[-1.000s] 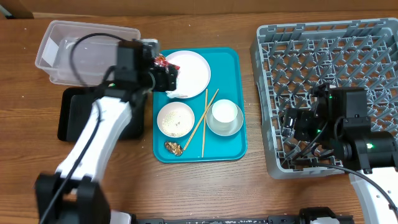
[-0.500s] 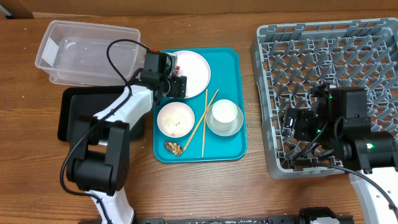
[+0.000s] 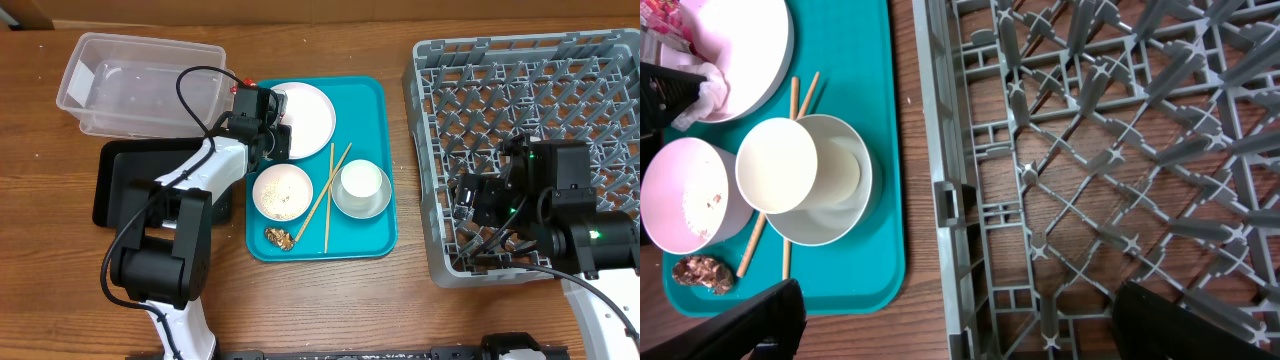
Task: Sort waste into correct bins and load items into the dishwasher
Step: 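Carry the tissue with the left gripper into the clear plastic bin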
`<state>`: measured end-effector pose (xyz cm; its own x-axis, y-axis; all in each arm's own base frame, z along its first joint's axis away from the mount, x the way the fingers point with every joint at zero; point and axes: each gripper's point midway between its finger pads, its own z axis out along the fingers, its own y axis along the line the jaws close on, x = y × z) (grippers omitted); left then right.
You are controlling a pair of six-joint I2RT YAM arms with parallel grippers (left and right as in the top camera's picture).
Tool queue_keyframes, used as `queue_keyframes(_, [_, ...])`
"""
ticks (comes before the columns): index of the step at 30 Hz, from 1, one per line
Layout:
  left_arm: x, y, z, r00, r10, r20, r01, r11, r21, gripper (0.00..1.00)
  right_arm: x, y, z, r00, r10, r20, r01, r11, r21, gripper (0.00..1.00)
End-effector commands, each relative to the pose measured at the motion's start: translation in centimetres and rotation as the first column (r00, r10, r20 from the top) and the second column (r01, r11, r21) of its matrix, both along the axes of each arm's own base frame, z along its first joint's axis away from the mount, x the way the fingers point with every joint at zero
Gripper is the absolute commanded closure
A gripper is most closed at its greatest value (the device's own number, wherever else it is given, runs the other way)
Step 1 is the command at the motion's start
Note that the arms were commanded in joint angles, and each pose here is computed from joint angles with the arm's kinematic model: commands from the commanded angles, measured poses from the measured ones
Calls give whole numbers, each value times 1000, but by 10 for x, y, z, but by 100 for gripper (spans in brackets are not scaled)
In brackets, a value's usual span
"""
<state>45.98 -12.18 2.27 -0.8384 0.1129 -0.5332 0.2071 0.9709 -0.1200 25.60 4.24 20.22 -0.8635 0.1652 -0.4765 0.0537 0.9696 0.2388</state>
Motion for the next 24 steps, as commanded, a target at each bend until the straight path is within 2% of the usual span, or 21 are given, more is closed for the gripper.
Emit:
queue_keyframes(1, [12,-6,31,998,-8,65,9,1000,-22,96,1,2,11,999,4,35,-5,1000,11,0])
queue_keyframes(8, [24,4,134,959,40,282,-31,999,-37,96,1,2,11,999,4,34,-5,1000,11,0])
queue_keyframes(14, [34,68,201,850,224,477,-278,960,43,96,1,2,11,999,4,34,-5,1000,11,0])
queue_keyframes(18, [43,117,206,782,331,529,-431,899,74,96,0,2,10,1000,4,30,-5,1000,11,0])
queue_keyframes(24, [54,163,166,780,408,475,-507,856,98,94,-1,2,9,1000,4,24,-5,1000,11,0])
